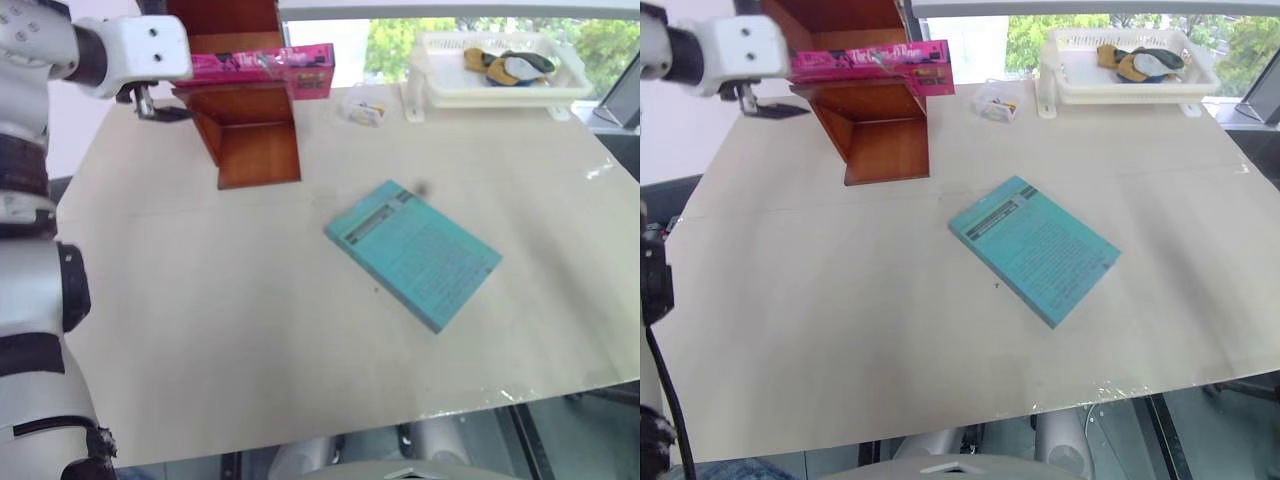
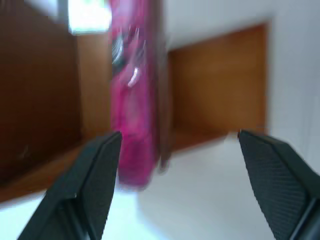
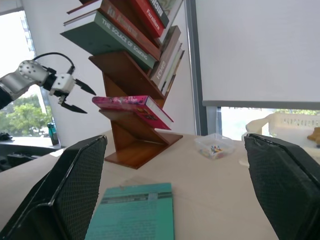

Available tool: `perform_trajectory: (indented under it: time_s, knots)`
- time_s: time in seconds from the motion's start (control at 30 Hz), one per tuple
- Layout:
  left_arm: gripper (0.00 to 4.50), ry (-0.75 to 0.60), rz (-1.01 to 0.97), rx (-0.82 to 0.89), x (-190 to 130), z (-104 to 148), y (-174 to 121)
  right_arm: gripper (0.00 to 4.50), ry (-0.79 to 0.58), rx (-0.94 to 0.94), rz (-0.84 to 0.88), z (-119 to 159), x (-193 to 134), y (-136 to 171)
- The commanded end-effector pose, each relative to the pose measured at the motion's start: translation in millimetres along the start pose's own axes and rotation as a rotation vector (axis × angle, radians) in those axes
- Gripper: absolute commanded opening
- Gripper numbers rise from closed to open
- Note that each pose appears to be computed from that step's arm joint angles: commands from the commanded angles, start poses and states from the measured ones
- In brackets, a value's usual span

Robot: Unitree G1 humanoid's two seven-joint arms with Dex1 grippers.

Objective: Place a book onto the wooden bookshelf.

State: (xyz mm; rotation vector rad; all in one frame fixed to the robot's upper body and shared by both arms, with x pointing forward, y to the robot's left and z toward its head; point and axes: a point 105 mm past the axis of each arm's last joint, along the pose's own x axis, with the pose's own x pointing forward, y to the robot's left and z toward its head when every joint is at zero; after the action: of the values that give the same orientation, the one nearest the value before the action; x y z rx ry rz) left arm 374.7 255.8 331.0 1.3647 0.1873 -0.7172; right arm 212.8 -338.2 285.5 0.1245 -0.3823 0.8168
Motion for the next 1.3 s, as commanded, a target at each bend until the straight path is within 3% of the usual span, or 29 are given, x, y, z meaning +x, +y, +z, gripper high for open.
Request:
perform_trajectory:
  time_s: [0.03, 0.17, 0.27, 0.4, 0.53, 0.77, 1.07, 1.3]
  knots:
    - [3.92, -0.194, -0.065, -0.039, -16, 20, -24, 4.50, -0.010, -0.053, 0.016, 10, 0, 5]
    - [3.92, -0.481, -0.141, -0.246, -23, 49, -57, 4.50, -0.013, -0.049, 0.017, 8, 0, 6]
    - [3.92, -0.593, -0.203, -0.415, -30, 61, -85, 4.50, -0.018, -0.044, 0.020, 8, -1, 7]
    - [3.92, -0.559, -0.295, -0.635, -16, 55, -138, 4.50, -0.024, -0.032, 0.038, 5, -1, 11]
    - [3.92, -0.524, -0.312, -0.778, 2, 44, -170, 4.50, -0.045, -0.028, 0.058, 6, 3, 13]
    - [3.92, -0.430, -0.316, -0.882, 24, 16, -194, 4.50, -0.068, -0.030, 0.083, 8, 8, 16]
    - [3.92, -0.424, -0.314, -0.925, 31, 6, -206, 4.50, -0.060, -0.013, 0.076, -2, 3, 15]
    - [3.92, -0.439, -0.270, -0.949, 34, 8, -213, 4.50, 0.129, 0.016, 0.014, -43, -11, 7]
